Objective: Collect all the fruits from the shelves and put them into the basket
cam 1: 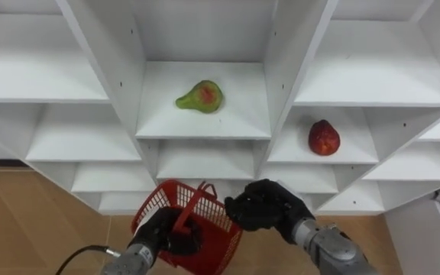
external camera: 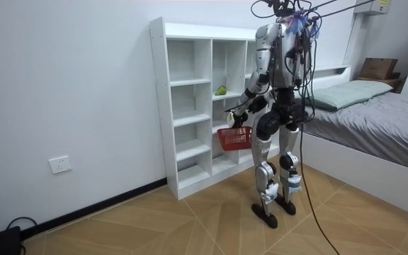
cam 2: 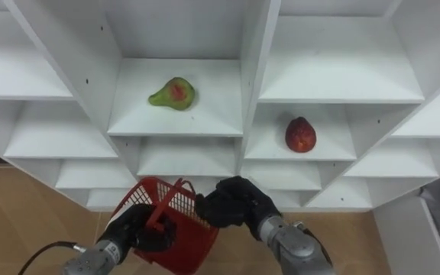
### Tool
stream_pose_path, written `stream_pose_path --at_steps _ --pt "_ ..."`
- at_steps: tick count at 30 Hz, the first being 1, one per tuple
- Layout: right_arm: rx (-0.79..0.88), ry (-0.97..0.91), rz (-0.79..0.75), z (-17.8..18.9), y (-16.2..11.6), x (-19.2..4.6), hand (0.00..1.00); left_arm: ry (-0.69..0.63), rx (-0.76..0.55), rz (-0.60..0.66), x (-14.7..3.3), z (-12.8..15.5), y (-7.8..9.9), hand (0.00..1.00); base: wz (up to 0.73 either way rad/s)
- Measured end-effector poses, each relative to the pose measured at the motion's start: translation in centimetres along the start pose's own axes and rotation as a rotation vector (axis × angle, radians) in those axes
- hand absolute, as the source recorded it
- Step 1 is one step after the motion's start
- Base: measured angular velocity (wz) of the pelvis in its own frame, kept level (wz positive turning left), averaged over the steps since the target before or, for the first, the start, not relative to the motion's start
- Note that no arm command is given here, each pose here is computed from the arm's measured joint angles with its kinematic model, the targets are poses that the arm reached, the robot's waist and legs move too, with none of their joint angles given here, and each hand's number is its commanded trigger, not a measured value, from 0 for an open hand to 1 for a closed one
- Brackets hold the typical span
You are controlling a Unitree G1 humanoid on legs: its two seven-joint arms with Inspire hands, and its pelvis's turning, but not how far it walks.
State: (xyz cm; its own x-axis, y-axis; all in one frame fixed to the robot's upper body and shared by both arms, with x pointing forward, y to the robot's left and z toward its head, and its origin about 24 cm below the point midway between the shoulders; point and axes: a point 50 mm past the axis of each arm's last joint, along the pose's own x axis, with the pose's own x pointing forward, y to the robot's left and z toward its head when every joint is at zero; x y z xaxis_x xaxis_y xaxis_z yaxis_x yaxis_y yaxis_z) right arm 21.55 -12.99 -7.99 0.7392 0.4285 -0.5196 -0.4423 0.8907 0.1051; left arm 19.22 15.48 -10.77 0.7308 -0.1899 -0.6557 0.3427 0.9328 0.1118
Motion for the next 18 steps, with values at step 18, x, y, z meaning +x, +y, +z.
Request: stream_pose_path --at_steps 18 --pt "-0.022 0.057 0.017 -0.9 0.2 0.4 1.0 -0.069 0.053 -0.096 0.3 1.6 -1.6 1.0 0.01"
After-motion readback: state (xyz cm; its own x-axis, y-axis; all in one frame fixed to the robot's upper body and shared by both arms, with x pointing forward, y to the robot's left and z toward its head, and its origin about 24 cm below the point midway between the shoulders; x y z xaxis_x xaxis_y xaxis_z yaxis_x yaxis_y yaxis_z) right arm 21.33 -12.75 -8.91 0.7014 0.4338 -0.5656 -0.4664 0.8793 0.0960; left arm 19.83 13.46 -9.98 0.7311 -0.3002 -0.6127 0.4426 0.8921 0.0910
